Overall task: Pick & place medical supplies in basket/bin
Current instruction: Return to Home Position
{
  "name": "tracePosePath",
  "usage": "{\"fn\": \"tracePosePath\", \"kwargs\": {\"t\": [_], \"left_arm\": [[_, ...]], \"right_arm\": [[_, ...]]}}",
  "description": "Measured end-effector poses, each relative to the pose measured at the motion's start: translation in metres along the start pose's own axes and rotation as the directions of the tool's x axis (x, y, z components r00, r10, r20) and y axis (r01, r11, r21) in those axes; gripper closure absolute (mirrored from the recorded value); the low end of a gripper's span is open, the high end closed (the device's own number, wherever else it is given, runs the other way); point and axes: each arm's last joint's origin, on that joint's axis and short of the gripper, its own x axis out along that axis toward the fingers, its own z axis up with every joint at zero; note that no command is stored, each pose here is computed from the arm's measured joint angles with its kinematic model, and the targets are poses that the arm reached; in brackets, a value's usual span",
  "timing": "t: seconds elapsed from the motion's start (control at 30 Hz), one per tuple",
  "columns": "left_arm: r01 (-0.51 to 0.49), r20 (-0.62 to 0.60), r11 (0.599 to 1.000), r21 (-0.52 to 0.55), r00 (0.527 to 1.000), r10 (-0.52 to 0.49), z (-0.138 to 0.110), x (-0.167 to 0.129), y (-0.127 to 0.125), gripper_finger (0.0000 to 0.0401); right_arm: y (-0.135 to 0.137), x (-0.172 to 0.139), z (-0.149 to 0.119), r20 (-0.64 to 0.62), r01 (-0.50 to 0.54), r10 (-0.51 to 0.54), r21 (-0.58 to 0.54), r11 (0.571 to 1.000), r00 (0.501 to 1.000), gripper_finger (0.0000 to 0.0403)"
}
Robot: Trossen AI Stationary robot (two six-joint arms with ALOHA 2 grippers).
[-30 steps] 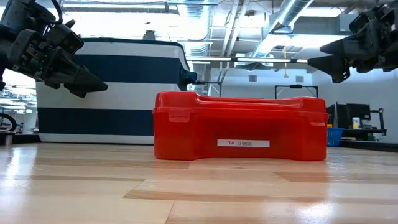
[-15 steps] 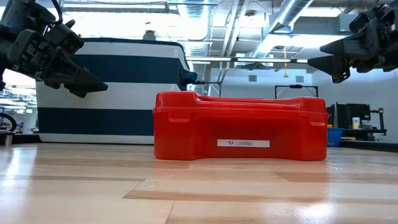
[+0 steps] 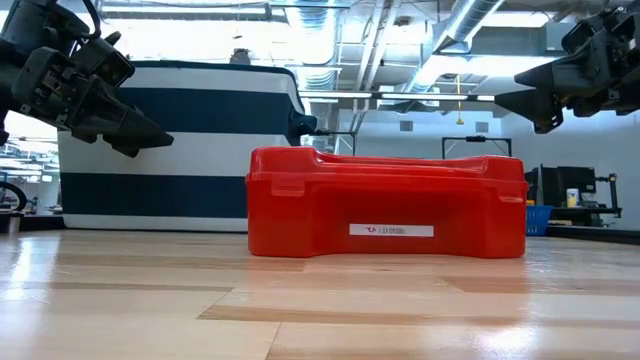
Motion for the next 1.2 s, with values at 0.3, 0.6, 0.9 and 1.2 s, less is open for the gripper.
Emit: {"fn": "tracePosePath", "kwargs": {"t": [0.3,0.6,0.9,1.2], "left_arm": [[0.008,0.074,1.0,0.002,0.997,-0.008,0.006,-0.005,-0.001,0.0238],[0.017,0.265,1.0,0.006,0.964,-0.018,0.021,-0.017,-0.001,0.0238],[0.025,0.357,1.0,0.01,0.934,-0.027,0.027,-0.026,-0.002,0.0238],[0.03,0.421,0.999,0.013,0.907,-0.033,0.032,-0.031,-0.003,0.0238]], "right_arm": [[0.0,0.0,0.0,0.0,0.0,0.0,0.0,1.0,1.0,0.0143],[0.0,0.0,0.0,0.0,0.0,0.0,0.0,1.0,1.0,0.0143],[0.0,0.0,0.0,-0.001,0.0,0.0,0.0,1.0,1.0,0.0143],[0.0,0.0,0.0,-0.001,0.0,0.0,0.0,1.0,1.0,0.0143]]}}
